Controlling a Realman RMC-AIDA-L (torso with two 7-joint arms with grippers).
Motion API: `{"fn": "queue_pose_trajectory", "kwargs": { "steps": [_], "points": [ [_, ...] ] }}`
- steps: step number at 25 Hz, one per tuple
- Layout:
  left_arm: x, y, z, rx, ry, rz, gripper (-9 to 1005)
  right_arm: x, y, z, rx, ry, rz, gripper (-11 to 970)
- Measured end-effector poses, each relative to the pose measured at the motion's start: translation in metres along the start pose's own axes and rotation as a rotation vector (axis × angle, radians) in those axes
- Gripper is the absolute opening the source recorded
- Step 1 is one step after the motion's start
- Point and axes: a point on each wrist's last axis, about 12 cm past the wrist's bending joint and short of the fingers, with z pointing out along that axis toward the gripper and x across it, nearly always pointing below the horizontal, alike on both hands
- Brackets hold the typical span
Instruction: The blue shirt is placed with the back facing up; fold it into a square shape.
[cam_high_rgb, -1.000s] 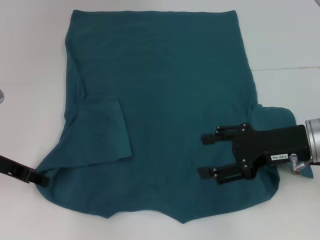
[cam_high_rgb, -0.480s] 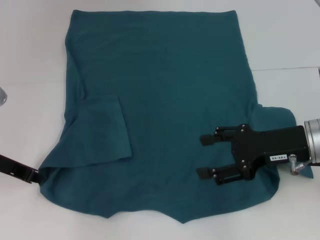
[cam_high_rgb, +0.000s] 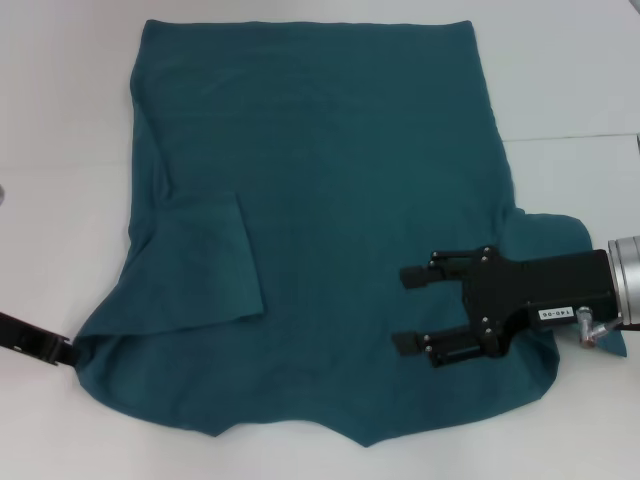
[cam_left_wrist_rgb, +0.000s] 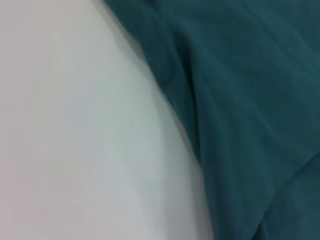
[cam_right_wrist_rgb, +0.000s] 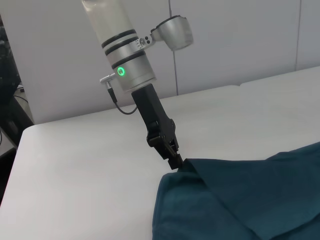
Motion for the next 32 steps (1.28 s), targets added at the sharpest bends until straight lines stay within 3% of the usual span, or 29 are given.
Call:
{"fn": "queue_pose_trajectory", "kwargs": {
  "steps": [6,8,19,25,32],
  "points": [
    [0.000,0.008,-0.016,-0.065,-0.061,-0.039,79,0.000,0.000,0.000,0.000,-0.004,0.000,881],
    [0.001,0.008,-0.016,-0.070,-0.065,-0.039,248,0.000,0.000,0.000,0.000,-0.004,0.000,881],
    [-0.002,0.001,0.000,-0.066,-0.023,-0.001,483,-0.004,-0.001,0.002,-0.002,-0.006,-0.010,881],
    [-0.006,-0.002,0.002,-0.059,-0.020,0.016,681,-0.004,-0.001,0.002,-0.001,-0.006,-0.009,882],
    [-0.007,-0.005,0.004,-0.052,-0.002,0.037,682,-0.003,-0.002,0.002,0.007,-0.005,-0.008,882]
  ]
}}
